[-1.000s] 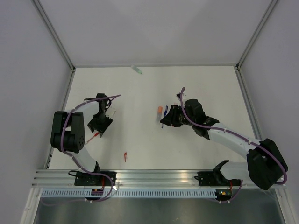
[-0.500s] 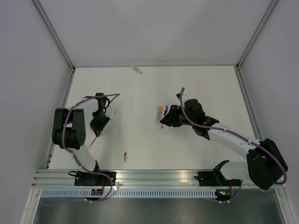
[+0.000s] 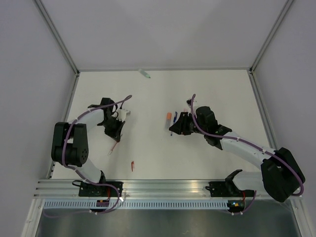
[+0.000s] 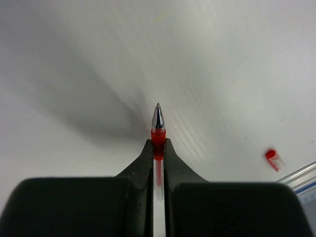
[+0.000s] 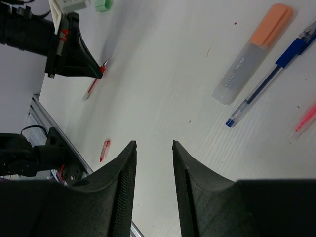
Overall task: Insert the pens into the pen caps
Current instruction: Pick up the pen from the center of the board.
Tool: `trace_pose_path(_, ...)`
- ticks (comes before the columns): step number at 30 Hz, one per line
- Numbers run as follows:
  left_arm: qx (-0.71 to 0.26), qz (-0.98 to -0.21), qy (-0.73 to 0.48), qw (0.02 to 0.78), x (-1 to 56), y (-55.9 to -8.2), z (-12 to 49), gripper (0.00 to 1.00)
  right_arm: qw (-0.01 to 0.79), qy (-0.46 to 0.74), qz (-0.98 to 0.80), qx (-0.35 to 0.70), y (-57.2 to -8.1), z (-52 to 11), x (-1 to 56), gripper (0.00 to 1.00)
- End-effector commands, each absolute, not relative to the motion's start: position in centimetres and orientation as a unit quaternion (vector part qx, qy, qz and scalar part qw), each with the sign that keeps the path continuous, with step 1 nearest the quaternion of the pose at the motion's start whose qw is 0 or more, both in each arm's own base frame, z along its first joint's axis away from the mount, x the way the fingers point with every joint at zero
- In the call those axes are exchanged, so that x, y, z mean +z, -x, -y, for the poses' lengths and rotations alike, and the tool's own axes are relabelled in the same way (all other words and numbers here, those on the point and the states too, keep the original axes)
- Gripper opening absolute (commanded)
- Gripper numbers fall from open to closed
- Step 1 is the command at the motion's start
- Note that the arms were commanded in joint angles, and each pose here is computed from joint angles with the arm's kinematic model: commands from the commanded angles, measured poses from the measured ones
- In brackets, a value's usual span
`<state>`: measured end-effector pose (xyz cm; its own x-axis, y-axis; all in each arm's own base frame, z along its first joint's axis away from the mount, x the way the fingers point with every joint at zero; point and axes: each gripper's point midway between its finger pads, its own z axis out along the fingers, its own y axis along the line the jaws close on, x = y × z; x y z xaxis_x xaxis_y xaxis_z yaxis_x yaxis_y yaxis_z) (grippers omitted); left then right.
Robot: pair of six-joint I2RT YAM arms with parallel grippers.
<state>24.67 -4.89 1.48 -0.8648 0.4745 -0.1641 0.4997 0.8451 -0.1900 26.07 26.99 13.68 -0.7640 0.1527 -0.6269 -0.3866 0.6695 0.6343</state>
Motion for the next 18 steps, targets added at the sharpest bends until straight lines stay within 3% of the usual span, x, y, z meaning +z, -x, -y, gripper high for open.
trace_pose_path(1, -0.201, -0.923, -0.263, 0.199, 6.0, -29.2, 9.4, 0.02, 0.373, 0.115, -0.81, 0.437, -25.3, -28.1, 15.6, 0.41)
trace_pose_path(6, -0.257, -0.881, -0.246, 0.311, 12.2, -31.3, 12.1, 0.02, 0.415, 0.186, -0.757, 0.47, -22.9, -30.7, 18.4, 0.53)
trace_pose_path(11, -0.35, -0.806, -0.232, 0.418, 19.8, -31.7, 15.5, 0.02, 0.431, 0.22, -0.719, 0.498, -21.3, -32.4, 19.3, 0.59)
trace_pose_path(18, -0.496, -0.701, -0.232, 0.458, 25.2, -27.6, 20.5, 0.02, 0.447, 0.259, -0.684, 0.516, -19.8, -34.1, 18.7, 0.61)
